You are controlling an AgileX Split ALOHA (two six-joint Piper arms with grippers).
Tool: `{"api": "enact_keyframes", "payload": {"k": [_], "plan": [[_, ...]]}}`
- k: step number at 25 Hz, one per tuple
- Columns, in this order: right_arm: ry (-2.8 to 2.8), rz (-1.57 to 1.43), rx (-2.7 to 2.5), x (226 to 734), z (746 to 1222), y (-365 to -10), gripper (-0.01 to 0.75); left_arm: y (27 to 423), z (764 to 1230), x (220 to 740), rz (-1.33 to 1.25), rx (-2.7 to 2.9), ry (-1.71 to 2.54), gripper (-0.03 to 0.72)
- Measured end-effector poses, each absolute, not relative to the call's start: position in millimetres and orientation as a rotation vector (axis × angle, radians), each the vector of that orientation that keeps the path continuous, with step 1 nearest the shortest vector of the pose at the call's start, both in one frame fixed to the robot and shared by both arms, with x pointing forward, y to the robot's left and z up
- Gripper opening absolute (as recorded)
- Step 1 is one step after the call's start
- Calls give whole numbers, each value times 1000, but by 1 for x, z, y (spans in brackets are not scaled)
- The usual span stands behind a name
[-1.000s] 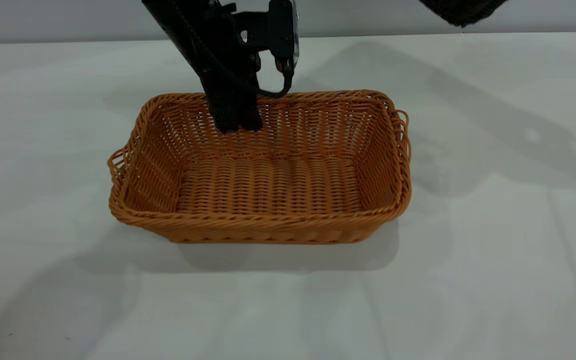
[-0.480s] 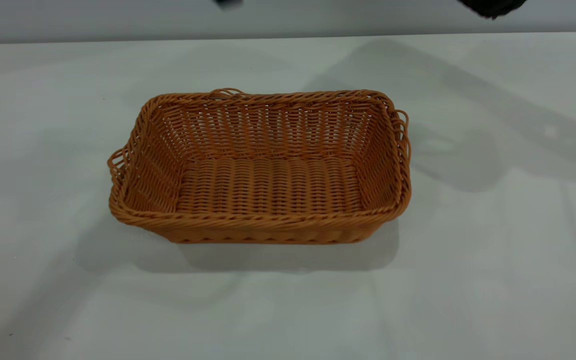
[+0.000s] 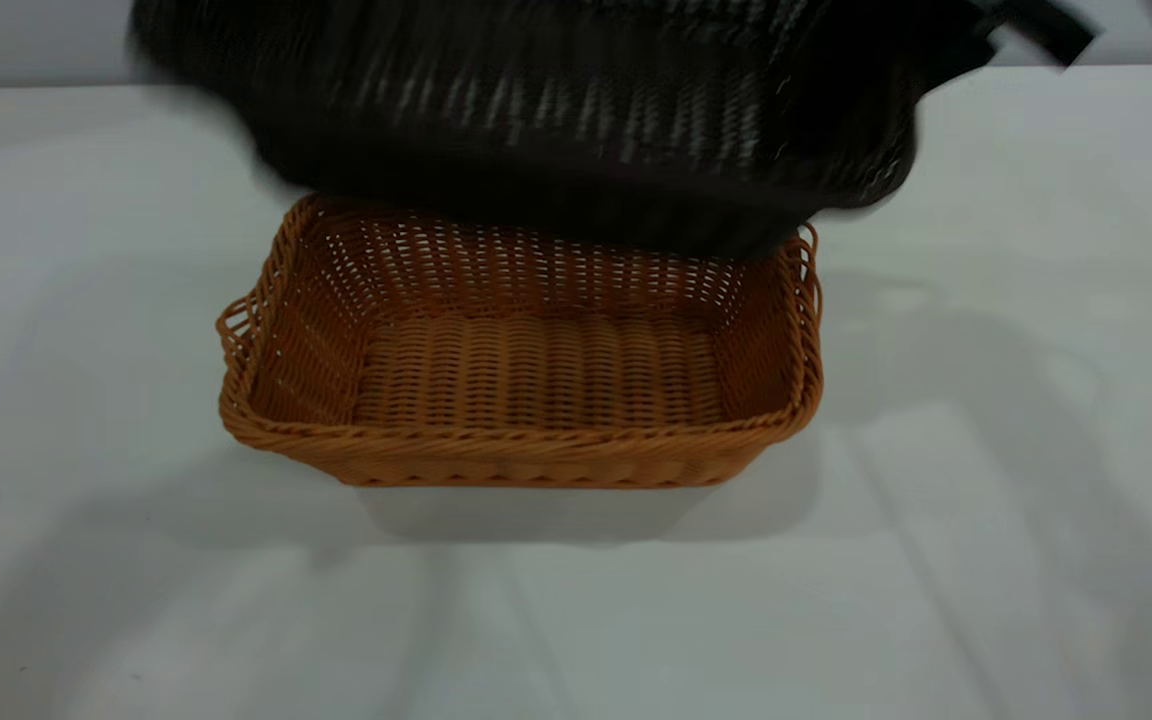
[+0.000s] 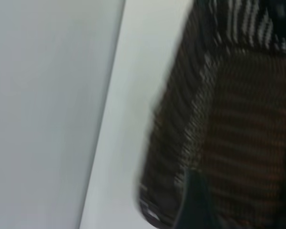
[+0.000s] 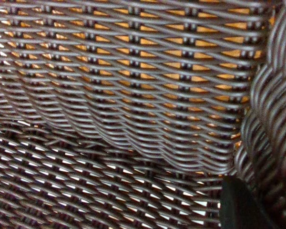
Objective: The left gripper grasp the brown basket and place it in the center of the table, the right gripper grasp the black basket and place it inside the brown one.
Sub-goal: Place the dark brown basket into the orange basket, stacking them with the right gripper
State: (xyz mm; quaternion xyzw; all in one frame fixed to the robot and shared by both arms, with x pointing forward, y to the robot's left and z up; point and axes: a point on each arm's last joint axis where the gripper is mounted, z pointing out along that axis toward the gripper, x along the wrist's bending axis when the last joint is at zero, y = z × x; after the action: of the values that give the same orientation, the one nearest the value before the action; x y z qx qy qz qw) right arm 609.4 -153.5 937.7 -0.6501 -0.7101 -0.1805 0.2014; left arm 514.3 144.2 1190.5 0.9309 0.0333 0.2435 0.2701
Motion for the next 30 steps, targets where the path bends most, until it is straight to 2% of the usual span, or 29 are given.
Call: {"api": "enact_keyframes", "payload": {"k": [6, 15, 17, 19, 24, 26, 30], "plan": [[-2048, -334, -1790, 610, 898, -129, 102, 146, 1192, 511, 650, 2522, 86, 466], [-2084, -298, -1819, 614, 876, -131, 119, 147, 1191, 509, 632, 2539, 82, 466], [-2085, -304, -1822, 615, 876, -131, 156, 147, 1191, 509, 632, 2540, 82, 466], [-2077, -312, -1823, 615, 877, -130, 227, 147, 1191, 509, 632, 2540, 82, 466], [-2106, -281, -1725, 611, 881, -129, 454, 147, 1191, 509, 632, 2541, 82, 461], [-2124, -262, -1676, 613, 888, -128, 518, 147, 1191, 509, 633, 2542, 82, 455], [-2206, -249, -1612, 626, 914, -126, 573, 148, 1191, 509, 636, 2543, 83, 449]]}}
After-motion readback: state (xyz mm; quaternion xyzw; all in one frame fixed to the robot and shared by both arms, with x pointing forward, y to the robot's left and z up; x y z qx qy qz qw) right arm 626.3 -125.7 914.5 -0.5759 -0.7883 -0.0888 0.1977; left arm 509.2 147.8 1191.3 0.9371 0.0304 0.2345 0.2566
